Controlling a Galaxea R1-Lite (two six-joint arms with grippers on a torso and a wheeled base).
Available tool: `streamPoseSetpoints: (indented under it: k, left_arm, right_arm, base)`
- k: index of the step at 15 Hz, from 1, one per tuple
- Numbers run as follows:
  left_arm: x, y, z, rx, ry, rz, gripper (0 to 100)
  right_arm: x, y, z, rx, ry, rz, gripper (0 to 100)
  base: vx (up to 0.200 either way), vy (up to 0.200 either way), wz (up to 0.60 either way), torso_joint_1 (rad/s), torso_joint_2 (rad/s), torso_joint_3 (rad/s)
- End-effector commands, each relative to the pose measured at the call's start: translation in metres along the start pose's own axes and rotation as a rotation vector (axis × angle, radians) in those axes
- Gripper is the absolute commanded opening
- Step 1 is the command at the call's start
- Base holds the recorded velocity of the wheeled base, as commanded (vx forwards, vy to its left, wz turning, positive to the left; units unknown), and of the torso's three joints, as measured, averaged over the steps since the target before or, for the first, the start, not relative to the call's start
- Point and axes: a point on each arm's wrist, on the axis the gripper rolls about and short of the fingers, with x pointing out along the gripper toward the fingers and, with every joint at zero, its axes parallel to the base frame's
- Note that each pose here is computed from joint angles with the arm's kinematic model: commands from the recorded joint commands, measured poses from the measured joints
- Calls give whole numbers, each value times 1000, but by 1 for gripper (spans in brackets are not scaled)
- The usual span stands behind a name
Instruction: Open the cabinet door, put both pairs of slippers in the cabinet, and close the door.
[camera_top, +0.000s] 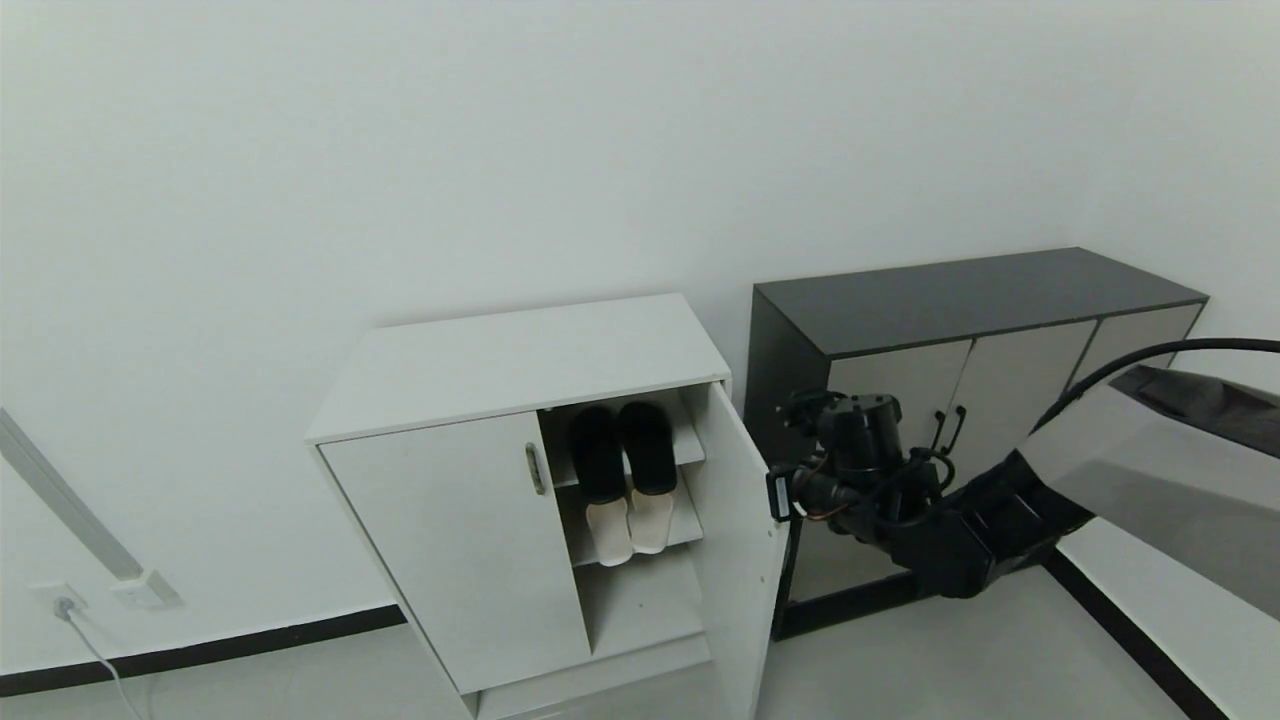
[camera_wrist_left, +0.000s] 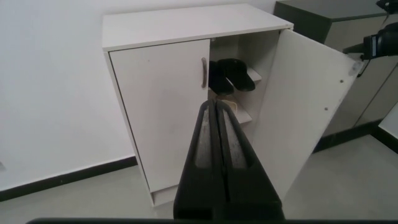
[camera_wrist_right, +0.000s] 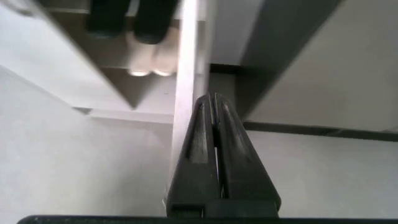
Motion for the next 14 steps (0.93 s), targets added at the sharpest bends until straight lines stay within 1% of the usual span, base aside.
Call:
streamPoseSetpoints:
  k: [1,3,4,5,10,14]
  left_arm:
    - [0,0,0,0,1,0,0]
    - [0,0,0,0,1,0,0]
    - [0,0,0,0,1,0,0]
    - [0,0,0,0,1,0,0]
    - [0,0,0,0,1,0,0]
    - [0,0,0,0,1,0,0]
  right_arm:
    - [-19,31,8,-11,-27,78,0]
    - [-34,46,13,-19,-41,143,0]
    - [-44,46,13,-29,-38,204,0]
    - [-53,45,16,-32,-41,233,0]
    - [-60,42,15,-45,-37,231,0]
    - [-59,42,12,-45,-26,233,0]
  base:
    - [0,0,0,0,0,0]
    - [0,0,0,0,0,0]
    - [0,0,0,0,0,0]
    - [0,0,0,0,0,0]
    - [0,0,0,0,0,0]
    - [0,0,600,0,2,1]
